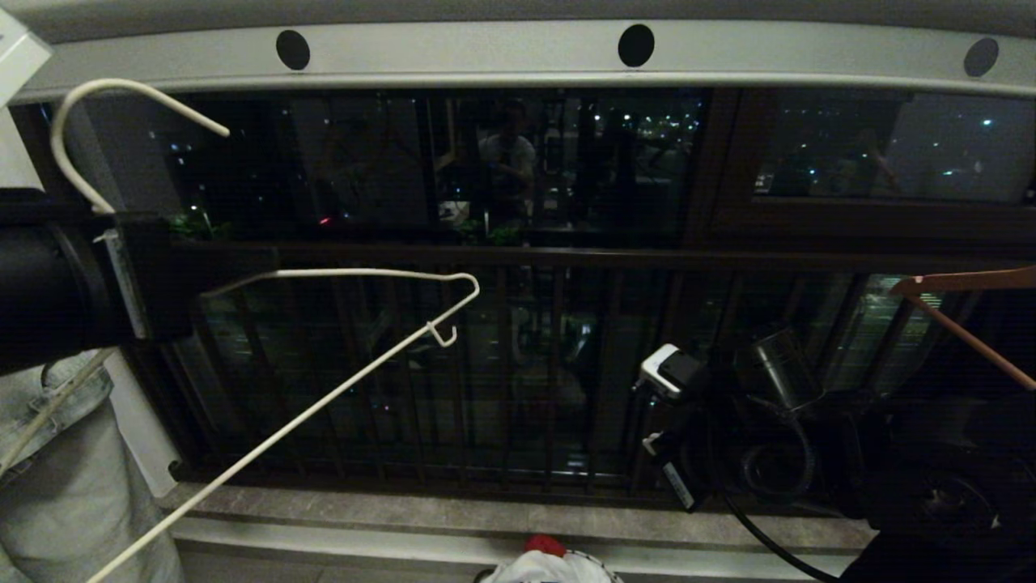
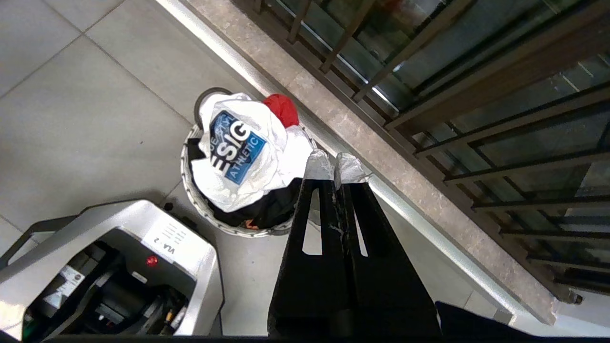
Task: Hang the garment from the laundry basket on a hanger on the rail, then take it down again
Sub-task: Hang the clothes rack on the clothesline
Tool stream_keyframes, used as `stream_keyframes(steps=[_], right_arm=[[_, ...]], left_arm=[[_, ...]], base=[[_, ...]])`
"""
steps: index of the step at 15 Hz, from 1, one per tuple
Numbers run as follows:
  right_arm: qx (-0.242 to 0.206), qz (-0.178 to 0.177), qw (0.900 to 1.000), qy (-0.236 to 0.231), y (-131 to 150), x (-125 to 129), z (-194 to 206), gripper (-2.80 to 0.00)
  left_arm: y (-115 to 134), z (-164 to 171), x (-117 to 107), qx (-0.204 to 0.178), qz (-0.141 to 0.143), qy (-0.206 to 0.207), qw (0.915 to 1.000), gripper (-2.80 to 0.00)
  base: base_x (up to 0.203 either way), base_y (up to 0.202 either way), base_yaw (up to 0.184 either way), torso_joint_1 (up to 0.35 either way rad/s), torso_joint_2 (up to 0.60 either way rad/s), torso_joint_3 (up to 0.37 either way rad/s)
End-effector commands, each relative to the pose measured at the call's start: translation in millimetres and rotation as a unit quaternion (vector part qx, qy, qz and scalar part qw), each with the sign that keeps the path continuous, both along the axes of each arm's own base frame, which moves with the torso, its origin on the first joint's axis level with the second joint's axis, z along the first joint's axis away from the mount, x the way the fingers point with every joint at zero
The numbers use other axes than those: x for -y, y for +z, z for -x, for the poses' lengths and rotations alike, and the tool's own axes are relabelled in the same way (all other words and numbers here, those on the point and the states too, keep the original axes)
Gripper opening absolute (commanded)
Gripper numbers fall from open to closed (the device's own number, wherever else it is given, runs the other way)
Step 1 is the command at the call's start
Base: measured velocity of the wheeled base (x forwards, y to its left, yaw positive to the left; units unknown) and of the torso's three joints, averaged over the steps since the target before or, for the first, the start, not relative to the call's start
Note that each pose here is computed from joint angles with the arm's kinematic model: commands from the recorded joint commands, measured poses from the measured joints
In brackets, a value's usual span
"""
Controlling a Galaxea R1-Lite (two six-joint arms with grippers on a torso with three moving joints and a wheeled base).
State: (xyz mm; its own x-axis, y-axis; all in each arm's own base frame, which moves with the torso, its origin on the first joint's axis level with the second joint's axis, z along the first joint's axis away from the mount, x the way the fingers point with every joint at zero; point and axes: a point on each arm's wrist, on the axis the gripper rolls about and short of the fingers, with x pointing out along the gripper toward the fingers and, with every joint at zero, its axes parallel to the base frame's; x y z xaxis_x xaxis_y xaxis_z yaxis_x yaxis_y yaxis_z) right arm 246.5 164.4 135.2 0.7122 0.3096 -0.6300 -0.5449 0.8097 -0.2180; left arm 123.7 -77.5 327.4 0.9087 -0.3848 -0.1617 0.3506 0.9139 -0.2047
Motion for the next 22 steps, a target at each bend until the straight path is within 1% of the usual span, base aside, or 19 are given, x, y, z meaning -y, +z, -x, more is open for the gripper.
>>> stream_keyframes(steps=[1, 5, 8, 10, 13, 16, 18, 22], right_arm=[[0.000, 0.001, 1.000, 0.000, -0.8, -0.4, -0.4, -2.80], [-0.003, 0.005, 1.000, 0.000, -2.9, -0.2, -0.2, -2.80], [-0.003, 0.005, 1.000, 0.000, -2.9, -0.5, 0.0, -2.80], [-0.002, 0.004, 1.000, 0.000, -2.5, -0.3, -0.4, -2.80], [-0.005, 0.006, 1.000, -0.001, -5.3, -1.3, -1.8, -2.80], [-0.003, 0.004, 1.000, -0.002, -4.8, -1.2, -2.3, -2.80], [-0.003, 0.004, 1.000, -0.003, -4.5, -0.8, -2.8, -2.80], [0.000, 0.002, 1.000, -0.004, -2.7, 0.3, -1.9, -2.80]], left_arm=[[9.3, -17.1, 10.8, 0.005, -0.009, 0.009, 0.9999, -2.80], [25.4, -33.2, 19.4, 0.025, -0.014, 0.041, 0.9987, -2.80], [34.0, -42.6, 25.5, 0.034, -0.015, 0.043, 0.9984, -2.80], [36.7, -48.7, 29.3, 0.038, -0.022, 0.043, 0.9981, -2.80], [35.8, -61.1, 36.9, 0.033, -0.027, 0.044, 0.9981, -2.80], [35.2, -71.3, 39.1, 0.030, -0.030, 0.051, 0.9978, -2.80], [34.2, -73.8, 39.8, 0.031, -0.040, 0.052, 0.9974, -2.80], [31.2, -79.4, 40.8, 0.025, -0.045, 0.056, 0.9971, -2.80]], base=[[0.000, 0.000, 0.000, 0.000, 0.00, 0.000], [0.000, 0.000, 0.000, 0.000, 0.00, 0.000], [0.000, 0.000, 0.000, 0.000, 0.00, 0.000], [0.000, 0.000, 0.000, 0.000, 0.00, 0.000], [0.000, 0.000, 0.000, 0.000, 0.00, 0.000], [0.000, 0.000, 0.000, 0.000, 0.00, 0.000], [0.000, 0.000, 0.000, 0.000, 0.00, 0.000], [0.000, 0.000, 0.000, 0.000, 0.00, 0.000]])
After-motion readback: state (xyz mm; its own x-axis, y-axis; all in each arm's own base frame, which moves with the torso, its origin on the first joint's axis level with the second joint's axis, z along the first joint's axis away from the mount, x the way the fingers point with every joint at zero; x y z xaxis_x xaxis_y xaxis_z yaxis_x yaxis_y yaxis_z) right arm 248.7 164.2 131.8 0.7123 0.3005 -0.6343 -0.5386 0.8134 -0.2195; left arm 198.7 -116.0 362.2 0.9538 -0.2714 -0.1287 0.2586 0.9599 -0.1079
